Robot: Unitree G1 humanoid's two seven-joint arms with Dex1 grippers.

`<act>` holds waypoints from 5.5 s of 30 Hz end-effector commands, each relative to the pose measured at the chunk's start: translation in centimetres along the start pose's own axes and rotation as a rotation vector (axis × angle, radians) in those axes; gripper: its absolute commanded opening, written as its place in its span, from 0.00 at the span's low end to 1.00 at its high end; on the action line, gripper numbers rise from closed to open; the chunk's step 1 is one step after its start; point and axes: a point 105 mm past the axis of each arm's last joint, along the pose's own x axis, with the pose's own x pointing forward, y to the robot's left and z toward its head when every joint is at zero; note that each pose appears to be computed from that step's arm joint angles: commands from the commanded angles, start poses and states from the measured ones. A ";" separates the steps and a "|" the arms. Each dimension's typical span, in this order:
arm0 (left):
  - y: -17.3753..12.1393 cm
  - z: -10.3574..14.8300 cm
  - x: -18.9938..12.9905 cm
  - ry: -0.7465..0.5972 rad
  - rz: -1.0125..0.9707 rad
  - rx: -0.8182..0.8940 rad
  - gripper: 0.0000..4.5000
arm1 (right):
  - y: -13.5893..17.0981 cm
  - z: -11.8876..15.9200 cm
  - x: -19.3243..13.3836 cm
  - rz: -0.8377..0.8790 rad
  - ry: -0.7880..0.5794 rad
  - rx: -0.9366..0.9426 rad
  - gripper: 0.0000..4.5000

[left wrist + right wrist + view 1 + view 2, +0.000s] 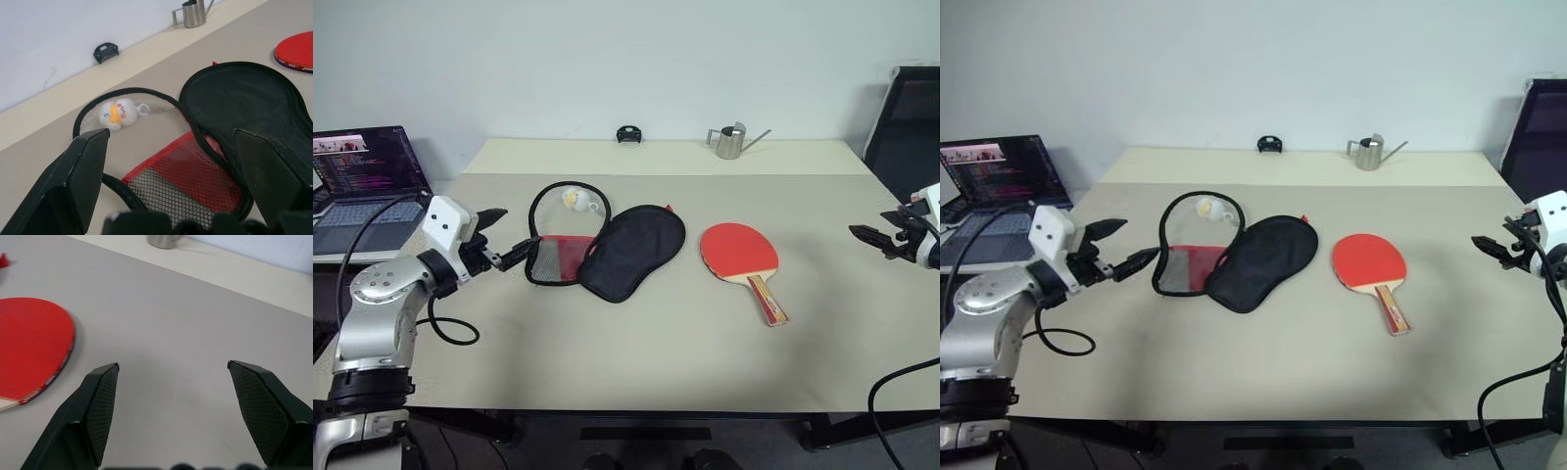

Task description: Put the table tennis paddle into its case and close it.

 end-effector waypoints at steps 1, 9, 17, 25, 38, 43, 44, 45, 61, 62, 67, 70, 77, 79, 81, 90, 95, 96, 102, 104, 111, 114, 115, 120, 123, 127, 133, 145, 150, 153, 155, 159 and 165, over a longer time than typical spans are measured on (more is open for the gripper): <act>0.5 0.8 0.1 -0.027 0.008 0.034 0.99 | -0.4 1.7 -0.8 -0.004 -0.055 -0.014 0.86; 1.1 1.0 -0.4 -0.045 0.025 0.020 0.99 | -0.2 2.1 -1.0 -0.004 -0.068 -0.002 0.86; 1.9 0.7 -2.1 -0.034 0.067 0.025 0.99 | 0.7 2.2 0.0 0.008 -0.082 -0.017 0.86; 1.7 1.1 -1.4 -0.067 0.063 -0.020 0.99 | 2.6 2.6 0.4 0.068 -0.109 -0.025 0.86; 2.1 1.7 -1.2 -0.078 0.055 -0.020 0.99 | 8.3 4.6 2.2 0.229 -0.186 0.023 0.86; 1.6 1.8 -0.5 -0.088 0.018 -0.041 0.99 | 13.2 5.7 2.9 0.324 -0.168 0.054 0.86; 1.5 1.7 -0.4 -0.089 0.000 -0.053 0.99 | 14.1 5.6 3.1 0.344 -0.148 0.064 0.86; 1.1 1.7 -0.3 -0.088 -0.031 -0.067 0.99 | 15.0 5.6 3.2 0.369 -0.124 0.076 0.86; -1.1 1.9 -2.4 -0.012 -0.390 -0.172 0.99 | 27.7 5.8 6.1 0.634 0.057 0.252 0.86; -1.0 2.0 -2.4 -0.016 -0.388 -0.173 0.99 | 28.6 5.7 6.6 0.637 0.068 0.253 0.86; -0.9 2.0 -2.6 -0.020 -0.387 -0.171 0.99 | 30.5 5.0 9.1 0.575 0.118 0.229 0.86; -0.8 1.9 -2.7 -0.017 -0.384 -0.173 0.99 | 30.2 4.1 10.9 0.477 0.167 0.264 0.86; -0.9 1.3 -2.9 0.011 -0.373 -0.162 0.99 | 30.9 3.7 12.2 0.452 0.221 0.321 0.86; -0.9 1.2 -3.0 0.014 -0.373 -0.167 0.99 | 31.8 4.3 12.1 0.490 0.215 0.351 0.86; -1.0 1.2 -3.0 0.010 -0.373 -0.173 0.99 | 32.5 4.8 12.1 0.519 0.207 0.361 0.86; -1.1 0.9 -2.7 0.010 -0.371 -0.173 0.99 | 36.0 5.1 12.3 0.567 0.216 0.320 0.86; -1.1 0.8 -2.7 0.012 -0.364 -0.174 0.99 | 37.4 5.3 12.5 0.570 0.211 0.298 0.86; -1.1 0.8 -2.8 0.012 -0.362 -0.174 0.99 | 37.6 5.4 12.5 0.574 0.210 0.302 0.86; -1.1 0.6 -2.9 0.015 -0.348 -0.174 0.99 | 38.2 5.3 12.3 0.583 0.211 0.307 0.86; -1.1 0.5 -2.9 0.016 -0.343 -0.174 0.99 | 38.3 5.3 12.3 0.581 0.209 0.304 0.86; -1.5 0.3 -2.8 0.019 -0.347 -0.173 0.99 | 38.2 4.9 11.9 0.581 0.238 0.338 0.35; -1.8 0.2 -2.7 0.021 -0.352 -0.171 0.99 | 38.2 4.7 11.7 0.586 0.280 0.440 0.11; -1.9 0.2 -2.7 0.020 -0.354 -0.172 0.99 | 38.1 4.7 11.7 0.582 0.285 0.454 0.03; -2.4 0.2 -2.5 0.017 -0.360 -0.174 0.99 | 37.3 4.4 11.7 0.558 0.314 0.510 0.01; -2.5 0.2 -2.5 0.015 -0.360 -0.174 0.99 | 36.2 3.8 11.6 0.536 0.334 0.516 0.01; -2.7 0.2 -2.5 0.014 -0.365 -0.172 0.99 | 34.2 2.9 11.6 0.505 0.361 0.498 0.01; -3.3 0.4 -1.9 0.008 -0.388 -0.168 0.99 | 29.6 2.2 11.5 0.446 0.384 0.420 0.01; -4.4 1.4 -0.3 -0.010 -0.452 -0.150 0.99 | 25.1 3.5 12.0 0.421 0.368 0.195 0.01; -4.6 1.5 -0.1 -0.011 -0.460 -0.150 0.99 | 24.6 4.1 12.6 0.413 0.348 0.146 0.01; -4.7 1.5 0.0 -0.012 -0.464 -0.151 0.99 | 24.6 4.2 12.9 0.410 0.341 0.112 0.01; -4.7 1.5 0.1 -0.013 -0.465 -0.151 0.99 | 24.4 4.2 13.1 0.398 0.333 0.095 0.01; -4.8 1.6 0.1 -0.013 -0.467 -0.151 0.99 | 23.5 4.0 13.3 0.361 0.326 0.068 0.10; -4.9 1.8 0.3 -0.020 -0.470 -0.149 0.99 | 22.0 4.9 13.2 0.327 0.286 0.026 0.51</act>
